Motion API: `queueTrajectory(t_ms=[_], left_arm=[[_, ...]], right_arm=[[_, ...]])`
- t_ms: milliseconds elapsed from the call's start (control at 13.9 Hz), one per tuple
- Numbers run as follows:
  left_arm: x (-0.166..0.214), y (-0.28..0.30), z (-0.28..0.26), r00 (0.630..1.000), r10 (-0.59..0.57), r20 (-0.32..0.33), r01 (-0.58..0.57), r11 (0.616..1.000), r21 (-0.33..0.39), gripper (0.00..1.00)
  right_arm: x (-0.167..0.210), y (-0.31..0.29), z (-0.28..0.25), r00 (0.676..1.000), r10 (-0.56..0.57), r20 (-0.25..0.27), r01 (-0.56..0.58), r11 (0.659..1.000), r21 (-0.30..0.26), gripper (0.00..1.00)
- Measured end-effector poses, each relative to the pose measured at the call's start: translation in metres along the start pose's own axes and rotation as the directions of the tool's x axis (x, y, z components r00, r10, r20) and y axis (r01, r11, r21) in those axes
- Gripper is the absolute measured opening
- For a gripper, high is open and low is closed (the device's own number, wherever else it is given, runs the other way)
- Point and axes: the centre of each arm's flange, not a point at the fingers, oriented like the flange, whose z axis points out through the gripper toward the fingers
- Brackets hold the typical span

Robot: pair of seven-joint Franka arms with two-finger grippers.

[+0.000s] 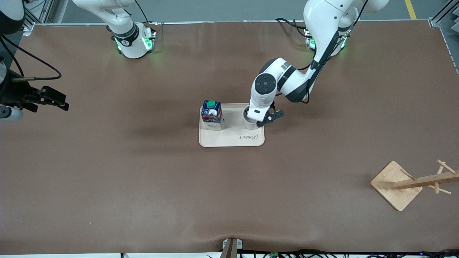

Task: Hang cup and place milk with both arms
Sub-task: 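Lower the left gripper and grasp the white mug by its rim, then carry the mug toward the wooden stand while the right gripper grasps the milk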

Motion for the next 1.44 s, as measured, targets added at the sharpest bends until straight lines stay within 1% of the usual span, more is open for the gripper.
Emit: queueTrajectory(t_ms=[72,287,431,502,646,789,933,1077,1148,1292,1435], left_arm=[[0.001,0.001,-0.003,1.0,-0.001,-0.002,0.001,1.0,-0.005,0.05],[0.005,0.004,-0.009,1.0,-0.005,-0.006,0.005,1.0,-0.015,0.05],[0.008,0.006,-0.017,1.0,-0.008,-0.004,0.008,1.0,-0.009,0.05],[0.009,0.007,-0.026,1.0,-0.009,-0.002,0.009,1.0,-0.002,0.05],[0.014,0.009,-0.052,1.0,-0.014,-0.009,0.014,1.0,-0.006,0.05],[0.024,0.007,-0.081,1.0,-0.004,-0.019,0.004,1.0,-0.019,0.05],[0.045,-0.004,-0.11,1.0,0.02,-0.024,-0.021,0.999,-0.024,0.05],[0.075,-0.02,-0.143,0.998,0.059,-0.015,-0.059,0.998,-0.013,0.05],[0.092,-0.029,-0.162,0.996,0.089,-0.008,-0.089,0.996,-0.006,0.05],[0.124,-0.049,-0.198,0.99,0.144,0.0,-0.144,0.99,-0.007,0.05],[0.155,-0.073,-0.229,0.982,0.188,0.002,-0.188,0.982,-0.014,0.05]], right_arm=[[-0.003,-0.001,-0.002,1.0,-0.001,0.005,0.001,1.0,0.0,1.0],[-0.003,0.001,-0.002,1.0,0.002,0.008,-0.002,1.0,0.001,1.0],[-0.003,0.001,0.0,1.0,0.002,0.013,-0.002,1.0,0.001,1.0],[-0.001,0.001,0.007,1.0,0.002,0.031,-0.002,1.0,0.003,1.0],[0.009,-0.006,0.038,0.996,-0.007,0.091,0.006,1.0,0.019,1.0],[0.017,-0.021,0.059,0.991,-0.028,0.13,0.021,0.998,0.054,1.0],[0.016,-0.043,0.074,0.985,-0.055,0.163,0.037,0.993,0.116,1.0],[0.013,-0.065,0.082,0.981,-0.069,0.183,0.042,0.988,0.146,1.0],[0.012,-0.08,0.085,0.98,-0.055,0.192,0.024,0.987,0.158,1.0],[0.009,-0.119,0.091,0.983,-0.003,0.184,-0.027,0.987,0.157,1.0],[0.001,-0.164,0.105,0.983,-0.01,0.183,-0.018,0.989,0.147,1.0]])
